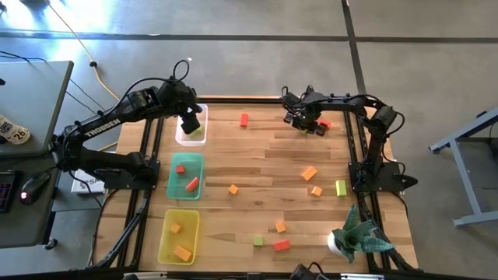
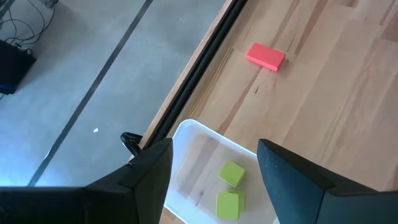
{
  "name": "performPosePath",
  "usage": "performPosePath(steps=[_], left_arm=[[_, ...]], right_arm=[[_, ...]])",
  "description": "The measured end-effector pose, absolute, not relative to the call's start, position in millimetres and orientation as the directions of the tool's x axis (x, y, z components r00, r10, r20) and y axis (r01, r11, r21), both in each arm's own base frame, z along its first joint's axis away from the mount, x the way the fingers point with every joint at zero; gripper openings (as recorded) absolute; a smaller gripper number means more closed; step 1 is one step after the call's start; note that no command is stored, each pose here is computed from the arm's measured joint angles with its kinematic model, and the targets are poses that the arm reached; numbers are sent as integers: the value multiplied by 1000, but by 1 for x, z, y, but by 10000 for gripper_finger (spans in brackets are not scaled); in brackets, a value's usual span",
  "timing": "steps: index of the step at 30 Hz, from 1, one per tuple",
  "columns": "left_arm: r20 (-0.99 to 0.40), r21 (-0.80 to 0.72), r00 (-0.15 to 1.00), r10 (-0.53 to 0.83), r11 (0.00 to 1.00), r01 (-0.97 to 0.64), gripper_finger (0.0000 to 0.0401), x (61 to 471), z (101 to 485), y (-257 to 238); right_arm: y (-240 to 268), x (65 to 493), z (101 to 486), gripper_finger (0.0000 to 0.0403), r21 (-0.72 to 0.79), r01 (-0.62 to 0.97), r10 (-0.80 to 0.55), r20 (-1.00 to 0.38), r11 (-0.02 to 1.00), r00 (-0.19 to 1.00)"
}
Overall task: Sort & place blocks by color
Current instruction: Put the green rectangular block into the transparent bin
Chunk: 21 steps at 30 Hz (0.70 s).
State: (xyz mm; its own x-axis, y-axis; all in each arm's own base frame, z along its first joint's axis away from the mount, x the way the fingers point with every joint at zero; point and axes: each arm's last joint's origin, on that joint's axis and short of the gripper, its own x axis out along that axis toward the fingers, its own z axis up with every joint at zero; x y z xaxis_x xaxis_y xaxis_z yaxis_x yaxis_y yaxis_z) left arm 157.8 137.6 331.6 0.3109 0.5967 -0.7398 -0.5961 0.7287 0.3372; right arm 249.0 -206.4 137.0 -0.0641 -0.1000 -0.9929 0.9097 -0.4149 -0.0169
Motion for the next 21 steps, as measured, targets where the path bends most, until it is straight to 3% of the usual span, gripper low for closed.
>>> performPosePath(steps=[2,8,13,17,21], left_arm=[[-740,337,311,597,729,-596,223,158,332,138],[-740,337,311,597,729,-596,223,158,332,138],[-742,329,319,589,735,-593,223,158,332,137],[-760,247,396,515,793,-557,223,160,331,135],[-769,73,516,377,854,-515,223,164,331,131]], right_arm=[[-207,250,137,100,-4,919,-109,-993,-395,-51],[-208,260,142,98,23,955,-117,-993,-297,-12],[-200,286,159,98,122,979,-109,-988,-164,105],[-187,312,178,98,191,981,-136,-973,-40,184],[-170,338,202,98,250,960,-158,-950,124,268]])
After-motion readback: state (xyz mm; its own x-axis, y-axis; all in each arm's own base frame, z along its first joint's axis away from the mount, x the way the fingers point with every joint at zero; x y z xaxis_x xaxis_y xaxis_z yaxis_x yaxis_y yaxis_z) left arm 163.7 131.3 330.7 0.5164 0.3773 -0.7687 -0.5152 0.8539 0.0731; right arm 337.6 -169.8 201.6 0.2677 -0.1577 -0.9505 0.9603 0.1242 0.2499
